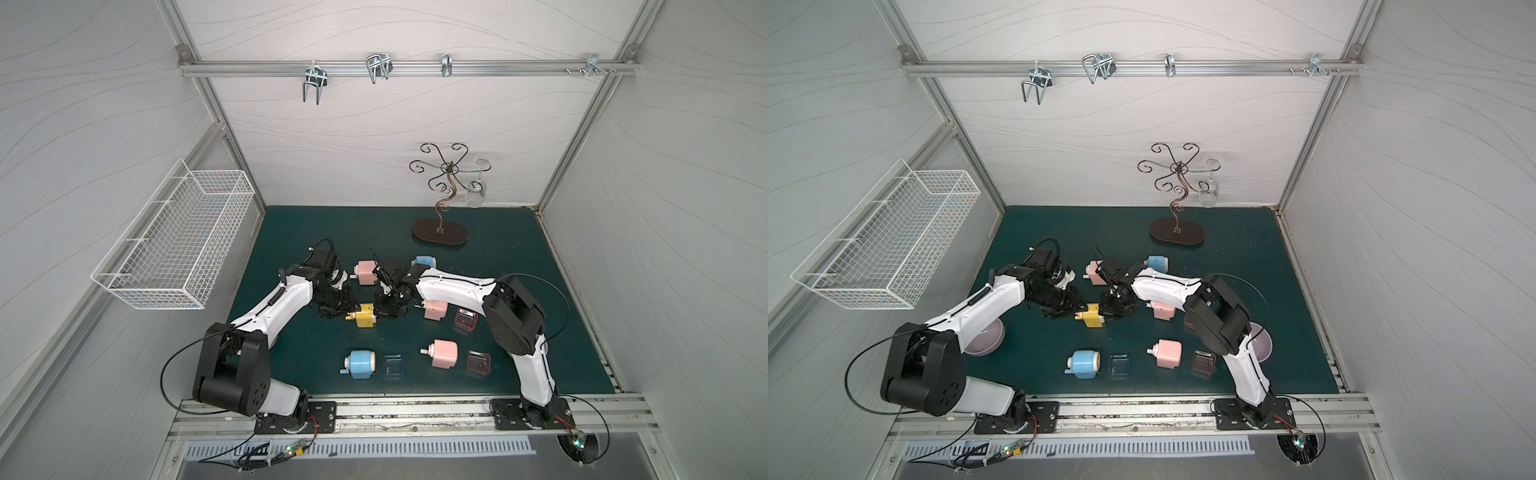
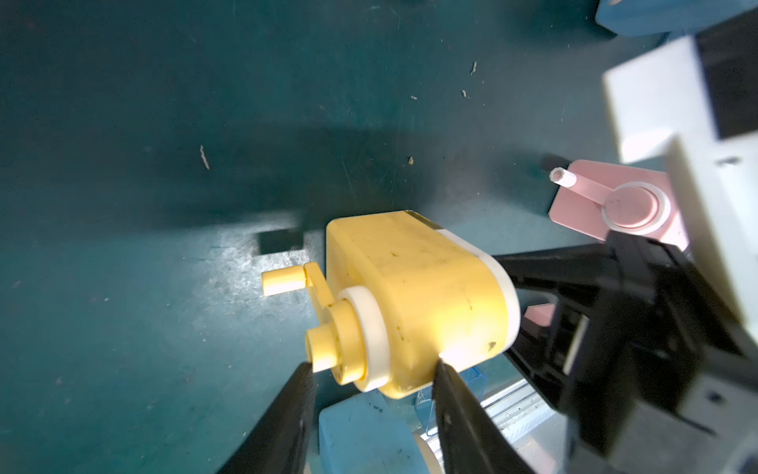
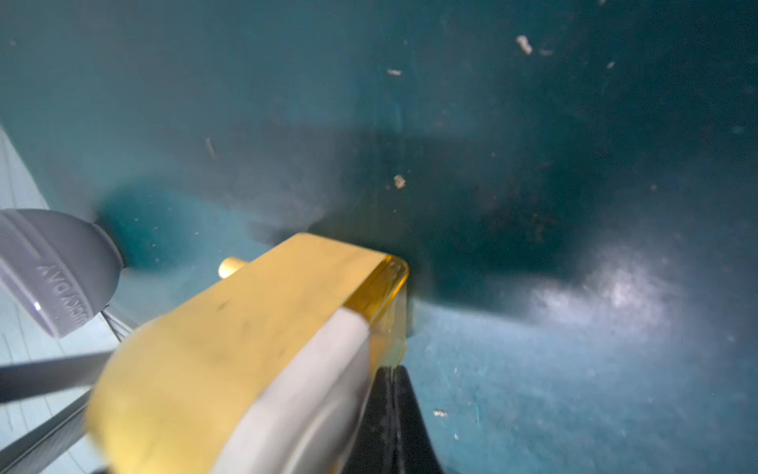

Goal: Put the tray back into the pencil sharpener
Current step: Close the container of the pencil sharpener, then pick up the container from the center of the board.

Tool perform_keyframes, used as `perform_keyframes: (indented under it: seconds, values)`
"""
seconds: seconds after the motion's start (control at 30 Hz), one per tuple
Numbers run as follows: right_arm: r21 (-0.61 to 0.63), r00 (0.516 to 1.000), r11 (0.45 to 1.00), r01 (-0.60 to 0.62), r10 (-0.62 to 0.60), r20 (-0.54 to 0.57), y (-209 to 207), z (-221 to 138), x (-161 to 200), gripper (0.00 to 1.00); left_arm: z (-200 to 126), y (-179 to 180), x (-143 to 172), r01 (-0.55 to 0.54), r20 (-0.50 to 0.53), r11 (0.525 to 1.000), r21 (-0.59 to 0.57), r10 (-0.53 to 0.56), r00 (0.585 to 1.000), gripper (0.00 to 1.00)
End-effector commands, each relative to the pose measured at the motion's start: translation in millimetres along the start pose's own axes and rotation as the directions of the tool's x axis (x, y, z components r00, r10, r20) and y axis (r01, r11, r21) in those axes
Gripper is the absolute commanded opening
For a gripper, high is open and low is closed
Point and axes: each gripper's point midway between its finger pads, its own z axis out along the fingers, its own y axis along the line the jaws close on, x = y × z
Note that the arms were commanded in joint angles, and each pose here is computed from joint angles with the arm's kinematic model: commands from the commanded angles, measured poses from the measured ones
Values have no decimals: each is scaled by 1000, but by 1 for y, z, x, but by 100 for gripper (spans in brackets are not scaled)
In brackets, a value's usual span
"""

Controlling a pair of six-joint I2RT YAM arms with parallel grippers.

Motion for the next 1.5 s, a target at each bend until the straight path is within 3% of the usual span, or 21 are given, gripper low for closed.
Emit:
perform_keyframes:
  seconds: [0.0,0.67,1.47]
  values:
    - [31,998,999,31,-32,57,0,-25,1,5,13,21,13,8,-61,995,-95,-14,998,52]
    - [59,985,992,111,-118,122,0,-62,13,17,-1,20,5,-25,12,993,-114,27,1000,58]
    - [43,973,985,170,-174,154,0,-77,27,22,-31,-4,-6,-76,179,997,-14,78,981,59]
